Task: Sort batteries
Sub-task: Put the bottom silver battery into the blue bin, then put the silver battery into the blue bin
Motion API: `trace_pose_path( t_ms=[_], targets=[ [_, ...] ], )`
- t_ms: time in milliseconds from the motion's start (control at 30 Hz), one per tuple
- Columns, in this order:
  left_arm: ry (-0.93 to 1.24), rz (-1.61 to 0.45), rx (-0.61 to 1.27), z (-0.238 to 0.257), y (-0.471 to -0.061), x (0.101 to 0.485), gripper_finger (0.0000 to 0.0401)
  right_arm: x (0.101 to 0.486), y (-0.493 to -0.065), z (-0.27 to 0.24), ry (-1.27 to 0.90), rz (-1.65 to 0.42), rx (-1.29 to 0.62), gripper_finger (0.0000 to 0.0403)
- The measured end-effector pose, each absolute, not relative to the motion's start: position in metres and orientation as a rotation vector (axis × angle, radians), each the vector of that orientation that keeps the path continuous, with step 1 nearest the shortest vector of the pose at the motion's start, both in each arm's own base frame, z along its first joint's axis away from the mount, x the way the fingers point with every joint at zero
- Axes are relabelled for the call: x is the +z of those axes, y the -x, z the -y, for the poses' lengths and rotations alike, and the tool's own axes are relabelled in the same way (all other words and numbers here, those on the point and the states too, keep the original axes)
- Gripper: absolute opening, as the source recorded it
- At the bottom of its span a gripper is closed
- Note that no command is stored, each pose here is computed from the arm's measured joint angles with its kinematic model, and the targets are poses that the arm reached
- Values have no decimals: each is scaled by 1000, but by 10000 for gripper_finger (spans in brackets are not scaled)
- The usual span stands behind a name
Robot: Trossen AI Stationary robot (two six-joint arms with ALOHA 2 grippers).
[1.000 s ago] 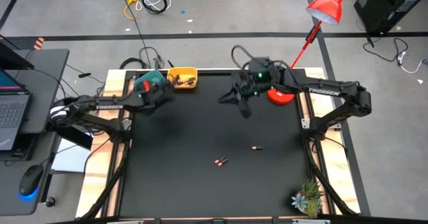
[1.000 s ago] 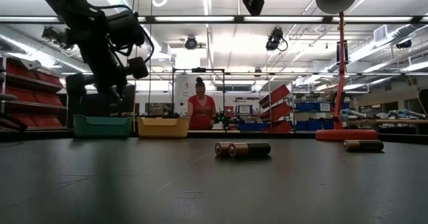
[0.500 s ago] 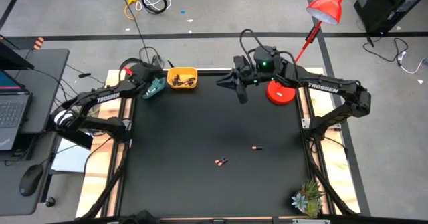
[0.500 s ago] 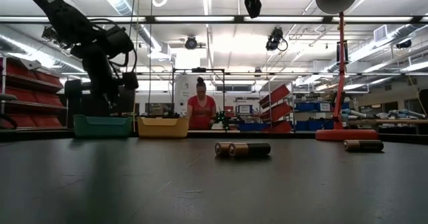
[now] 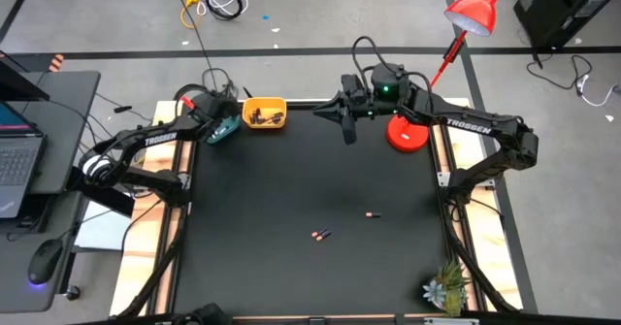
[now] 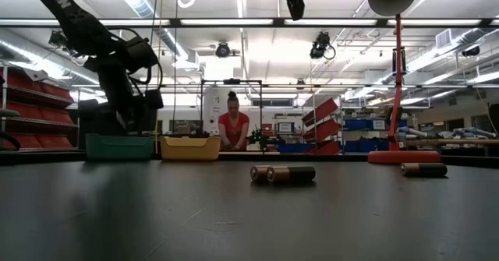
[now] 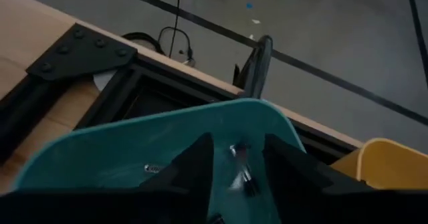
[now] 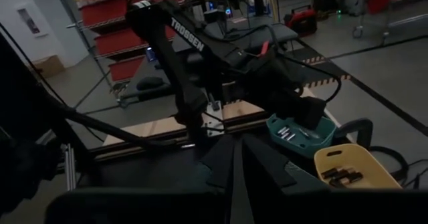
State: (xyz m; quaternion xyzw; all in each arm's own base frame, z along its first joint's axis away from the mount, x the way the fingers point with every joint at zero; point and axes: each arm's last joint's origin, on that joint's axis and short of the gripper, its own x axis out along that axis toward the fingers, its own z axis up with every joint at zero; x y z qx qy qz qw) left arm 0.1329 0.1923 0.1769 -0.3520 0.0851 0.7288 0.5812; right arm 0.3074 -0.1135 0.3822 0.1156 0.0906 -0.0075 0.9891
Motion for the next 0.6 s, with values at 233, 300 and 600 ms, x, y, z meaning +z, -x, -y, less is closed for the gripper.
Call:
trace_pose_path(
  t_ms=[233, 300, 600],
  targets=[
    [843, -162, 1490, -190, -144, 189, 148, 382, -307, 113, -239, -182, -14, 41],
    [767, -244, 1352, -185, -157, 198, 141, 382, -307, 113, -239, -182, -12, 41],
    [469, -1019, 914, -128, -213, 241, 116, 382, -307, 111, -242, -193, 73, 41]
  ],
)
